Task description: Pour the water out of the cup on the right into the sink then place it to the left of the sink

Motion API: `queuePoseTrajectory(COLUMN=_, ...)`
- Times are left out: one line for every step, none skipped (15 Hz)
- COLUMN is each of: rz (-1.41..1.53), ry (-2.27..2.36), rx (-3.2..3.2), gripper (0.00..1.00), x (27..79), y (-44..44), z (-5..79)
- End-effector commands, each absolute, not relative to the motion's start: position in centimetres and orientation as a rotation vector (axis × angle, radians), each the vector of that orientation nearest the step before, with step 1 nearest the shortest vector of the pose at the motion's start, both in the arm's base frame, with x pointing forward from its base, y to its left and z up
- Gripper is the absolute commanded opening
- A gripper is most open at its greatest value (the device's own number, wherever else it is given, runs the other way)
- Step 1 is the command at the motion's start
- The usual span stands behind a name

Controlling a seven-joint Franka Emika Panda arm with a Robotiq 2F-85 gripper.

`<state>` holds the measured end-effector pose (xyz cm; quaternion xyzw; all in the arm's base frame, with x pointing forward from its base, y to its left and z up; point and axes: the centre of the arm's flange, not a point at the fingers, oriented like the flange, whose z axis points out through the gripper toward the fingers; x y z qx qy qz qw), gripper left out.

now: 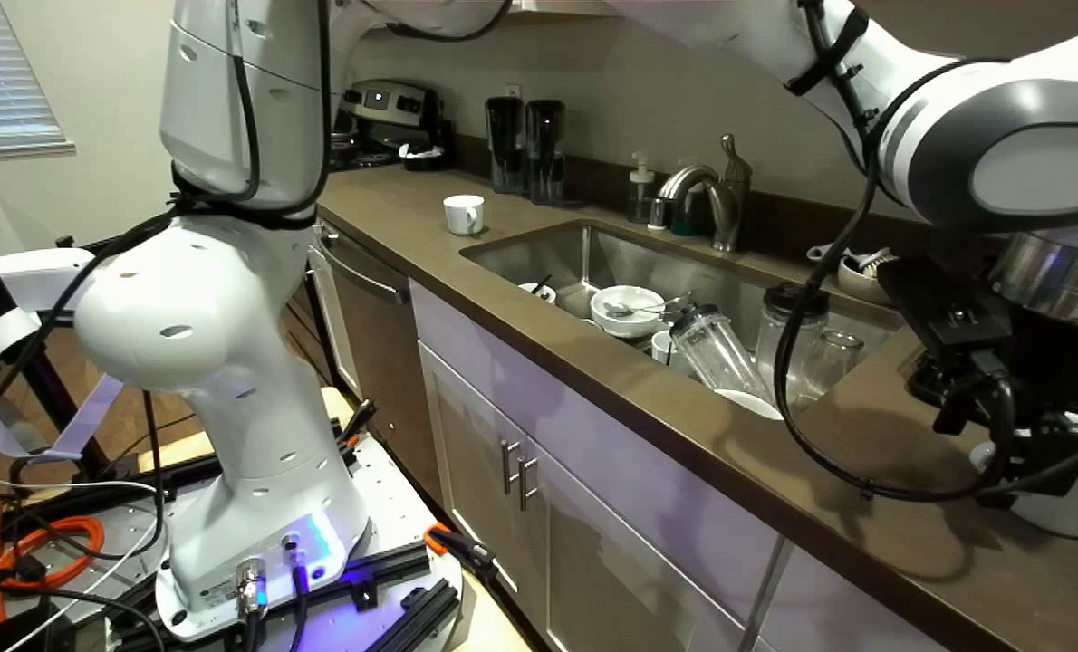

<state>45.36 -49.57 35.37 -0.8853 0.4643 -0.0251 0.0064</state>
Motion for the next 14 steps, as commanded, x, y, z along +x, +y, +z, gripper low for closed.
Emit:
queuePoseTrajectory(rz=-0.135, ry=1.390, rx=-2.778, gripper=0.89, x=45.8, y=-50.7, z=35.3)
queuePoseTrajectory(rz=-0.146, ry=1.386, rx=-2.785, gripper=0.97, x=46.0, y=-50.8, z=35.3)
queuePoseTrajectory(rz=-0.152, ry=1.379, rx=-2.792, gripper=0.97, x=46.1, y=-51.0, z=35.4)
queuePoseTrajectory(rz=-0.161, ry=1.372, rx=-2.799, gripper=0.99, x=46.3, y=-51.1, z=35.4)
queuePoseTrajectory(rz=-0.170, ry=1.367, rx=-2.805, gripper=0.92, x=46.5, y=-51.2, z=35.4)
queuePoseTrajectory(rz=-0.177, ry=1.364, rx=-2.809, gripper=0.87, x=46.7, y=-51.3, z=35.5)
queuePoseTrajectory(rz=-0.182, ry=1.358, rx=-2.814, gripper=0.86, x=46.8, y=-51.3, z=35.5)
queuePoseTrajectory(rz=-0.183, ry=1.355, rx=-2.816, gripper=0.86, x=46.9, y=-51.4, z=35.6)
queuePoseTrajectory(rz=-0.180, ry=1.353, rx=-2.816, gripper=0.87, x=47.0, y=-51.5, z=35.6)
queuePoseTrajectory(rz=-0.180, ry=1.354, rx=-2.816, gripper=0.86, x=47.1, y=-51.5, z=35.5)
queuePoseTrajectory(rz=-0.180, ry=1.354, rx=-2.817, gripper=0.81, x=47.2, y=-51.6, z=35.5)
queuePoseTrajectory(rz=-0.180, ry=1.355, rx=-2.816, gripper=0.81, x=47.2, y=-51.7, z=35.5)
queuePoseTrajectory(rz=-0.181, ry=1.357, rx=-2.817, gripper=0.80, x=47.2, y=-51.8, z=35.5)
queuePoseTrajectory(rz=-0.180, ry=1.359, rx=-2.816, gripper=0.84, x=47.1, y=-52.0, z=35.4)
